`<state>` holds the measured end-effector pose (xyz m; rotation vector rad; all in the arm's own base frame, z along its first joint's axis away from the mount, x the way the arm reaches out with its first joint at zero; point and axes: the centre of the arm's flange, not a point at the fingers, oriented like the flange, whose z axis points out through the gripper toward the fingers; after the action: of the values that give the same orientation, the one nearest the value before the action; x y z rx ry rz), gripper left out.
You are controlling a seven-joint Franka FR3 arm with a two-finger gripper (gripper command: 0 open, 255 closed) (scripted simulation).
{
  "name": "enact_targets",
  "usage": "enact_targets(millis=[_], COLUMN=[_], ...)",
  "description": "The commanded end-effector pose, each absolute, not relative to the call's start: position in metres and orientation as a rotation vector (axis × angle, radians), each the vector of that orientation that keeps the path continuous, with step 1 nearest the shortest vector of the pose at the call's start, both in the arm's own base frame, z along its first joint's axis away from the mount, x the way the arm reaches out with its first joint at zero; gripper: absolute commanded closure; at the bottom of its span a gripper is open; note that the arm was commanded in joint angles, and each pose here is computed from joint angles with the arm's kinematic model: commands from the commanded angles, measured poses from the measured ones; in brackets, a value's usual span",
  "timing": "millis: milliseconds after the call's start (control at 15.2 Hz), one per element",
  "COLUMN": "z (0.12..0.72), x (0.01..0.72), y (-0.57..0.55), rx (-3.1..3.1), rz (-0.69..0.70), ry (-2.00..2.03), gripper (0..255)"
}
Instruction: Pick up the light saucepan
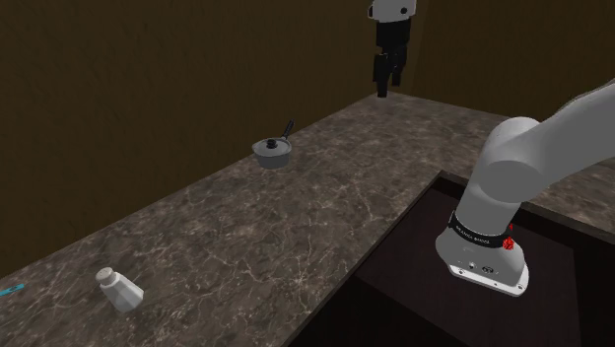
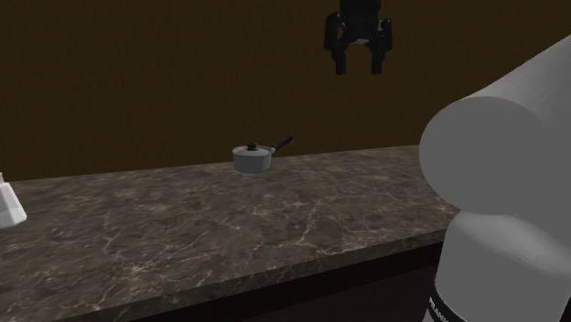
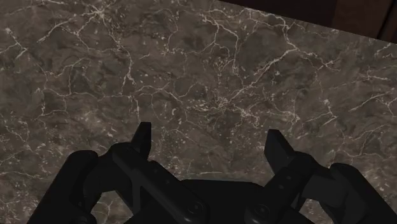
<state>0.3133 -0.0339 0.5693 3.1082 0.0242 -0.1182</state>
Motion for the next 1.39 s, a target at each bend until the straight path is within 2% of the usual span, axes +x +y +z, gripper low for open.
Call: enact_targets(millis=[0,1320], z=[0.569,0.458], x=[0.313,0.519], y=[-0.034,0.025], rx=[3.108,3.164], rz=[-0.118,0.127], ry=[0.024,0.008], gripper=[0,0])
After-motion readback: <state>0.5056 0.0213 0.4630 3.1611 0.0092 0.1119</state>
